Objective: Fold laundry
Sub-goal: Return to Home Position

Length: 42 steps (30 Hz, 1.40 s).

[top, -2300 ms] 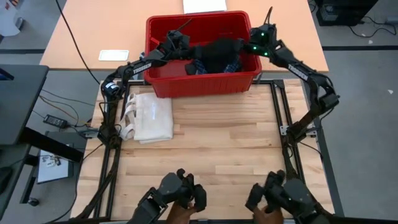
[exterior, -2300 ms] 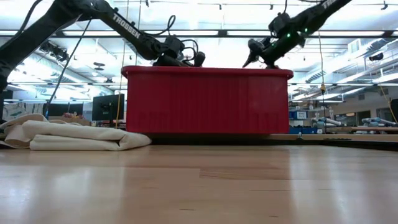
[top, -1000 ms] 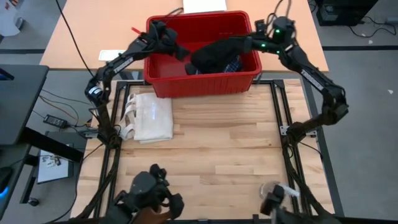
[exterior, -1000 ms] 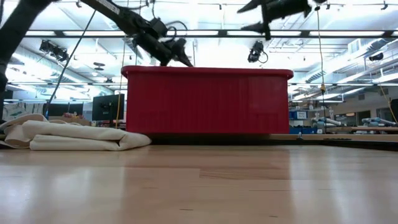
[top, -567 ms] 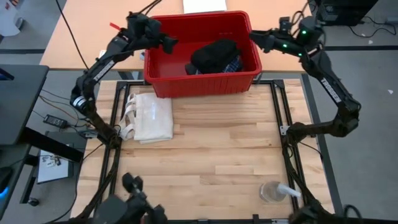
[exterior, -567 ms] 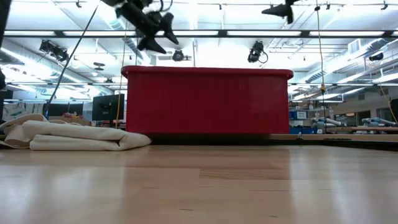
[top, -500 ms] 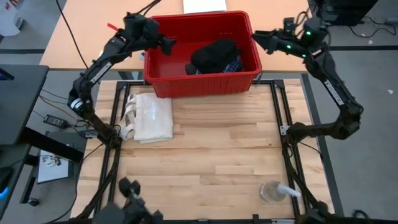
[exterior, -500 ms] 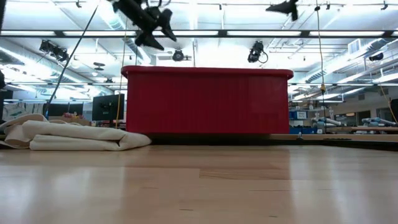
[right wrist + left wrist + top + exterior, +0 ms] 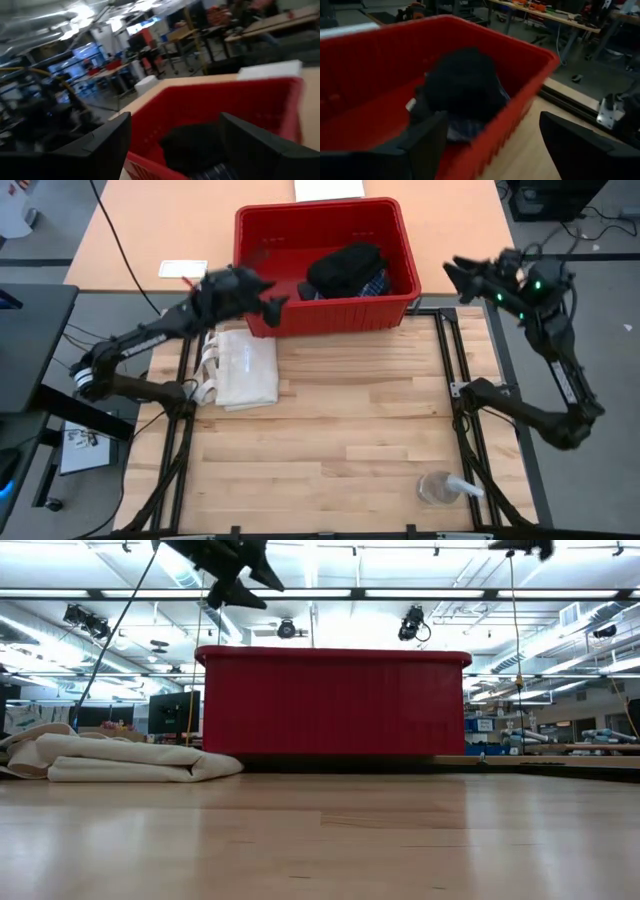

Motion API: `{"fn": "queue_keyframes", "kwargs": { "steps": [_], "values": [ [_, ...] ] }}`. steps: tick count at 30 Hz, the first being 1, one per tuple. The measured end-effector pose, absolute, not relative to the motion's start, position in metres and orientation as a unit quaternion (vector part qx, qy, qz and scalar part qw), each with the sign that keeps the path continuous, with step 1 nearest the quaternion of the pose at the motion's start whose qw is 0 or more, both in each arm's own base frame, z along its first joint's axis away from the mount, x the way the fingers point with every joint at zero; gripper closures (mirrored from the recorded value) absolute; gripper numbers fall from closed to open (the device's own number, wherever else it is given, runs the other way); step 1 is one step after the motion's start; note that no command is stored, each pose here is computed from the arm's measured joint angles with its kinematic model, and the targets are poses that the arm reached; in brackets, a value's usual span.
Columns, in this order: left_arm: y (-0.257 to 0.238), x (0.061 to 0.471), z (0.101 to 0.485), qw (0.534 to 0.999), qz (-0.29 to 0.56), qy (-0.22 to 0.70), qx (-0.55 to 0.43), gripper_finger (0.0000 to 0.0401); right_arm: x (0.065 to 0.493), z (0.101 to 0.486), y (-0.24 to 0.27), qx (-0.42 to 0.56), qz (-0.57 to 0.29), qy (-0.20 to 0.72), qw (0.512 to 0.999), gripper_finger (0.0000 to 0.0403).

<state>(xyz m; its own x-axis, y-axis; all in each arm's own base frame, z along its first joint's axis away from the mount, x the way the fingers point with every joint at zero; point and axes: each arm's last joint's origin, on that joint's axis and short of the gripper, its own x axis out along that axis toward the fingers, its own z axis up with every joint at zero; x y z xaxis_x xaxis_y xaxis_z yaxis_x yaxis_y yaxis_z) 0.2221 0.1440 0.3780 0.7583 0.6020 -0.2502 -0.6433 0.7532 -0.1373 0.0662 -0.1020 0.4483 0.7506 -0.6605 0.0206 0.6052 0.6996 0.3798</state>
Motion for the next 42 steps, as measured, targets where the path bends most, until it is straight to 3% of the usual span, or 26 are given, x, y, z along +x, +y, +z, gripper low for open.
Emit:
{"fn": "queue_keyframes", "kwargs": {
  "steps": [11, 24, 34, 42],
  "values": [
    [0.072, 0.199, 0.329, 0.918, 0.343, 0.075, -0.184, 0.0111, 0.042, 0.345, -0.067, 0.228, -0.378, -0.098, 0.892, 0.0099],
    [0.053, 0.169, 0.255, 0.884, 0.339, 0.042, -0.318, 0.0147, 0.043, 0.244, -0.062, 0.298, -0.328, -0.101, 0.891, 0.0099],
    [0.045, 0.151, 0.22, 0.865, 0.343, 0.047, -0.362, 0.018, 0.046, 0.199, -0.067, 0.366, -0.321, -0.089, 0.869, 0.0111],
    [0.037, 0.146, 0.215, 0.873, 0.35, 0.047, -0.337, 0.0203, 0.047, 0.197, -0.067, 0.379, -0.309, -0.088, 0.868, 0.0131]
  ]
}}
